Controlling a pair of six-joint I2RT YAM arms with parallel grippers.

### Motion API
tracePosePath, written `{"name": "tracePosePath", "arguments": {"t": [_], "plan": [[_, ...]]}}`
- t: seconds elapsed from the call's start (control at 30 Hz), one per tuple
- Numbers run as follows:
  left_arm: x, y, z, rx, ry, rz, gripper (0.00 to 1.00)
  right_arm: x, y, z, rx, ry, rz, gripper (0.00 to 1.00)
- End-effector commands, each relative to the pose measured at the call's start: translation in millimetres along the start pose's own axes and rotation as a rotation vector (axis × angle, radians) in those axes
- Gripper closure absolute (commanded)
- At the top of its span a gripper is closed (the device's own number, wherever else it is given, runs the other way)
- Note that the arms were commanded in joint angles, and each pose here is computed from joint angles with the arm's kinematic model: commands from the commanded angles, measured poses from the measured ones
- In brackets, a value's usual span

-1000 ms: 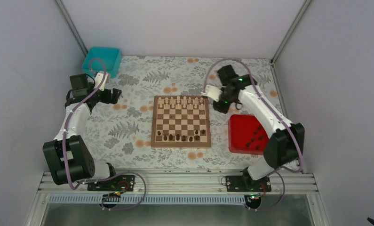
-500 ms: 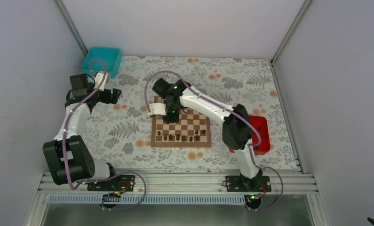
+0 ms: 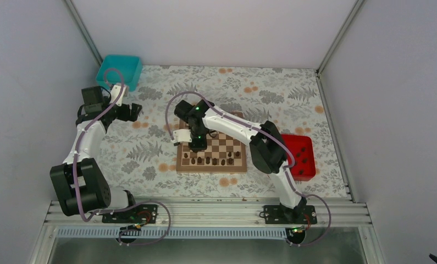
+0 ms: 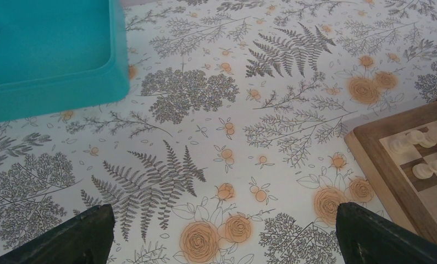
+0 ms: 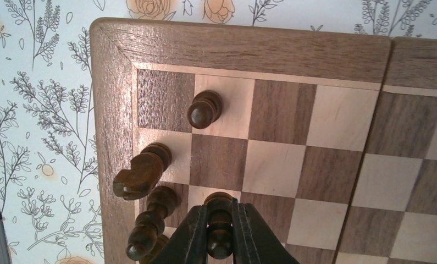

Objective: Set up the chess pieces on the board
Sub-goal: Place the chess piece on the chessboard.

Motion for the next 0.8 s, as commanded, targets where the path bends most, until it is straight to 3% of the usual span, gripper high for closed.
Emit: {"name": "tracePosePath", "arguments": {"t": [0.0,0.77], "plan": [[-5.2,1.7,10.2,0.015,-0.028,0.004,0.00,13.1,10.1,7.4,-0.032,-0.011,0.040,0.88],[-5.6,1.7,10.6,0.016,-0.032,0.003,0.00,28.6,-0.6,12.8,-0.039,0.018,0.013,0.88]]}}
Point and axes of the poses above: each gripper's point midway between its finger pads, its own x axis out along the fingers, its own y axis along the line the jaws close on, z = x × y, the point moved 1 cm from there along -x, back along the fingers, and after that the axes turned 2 degrees about -x, right-handed, at the moved point
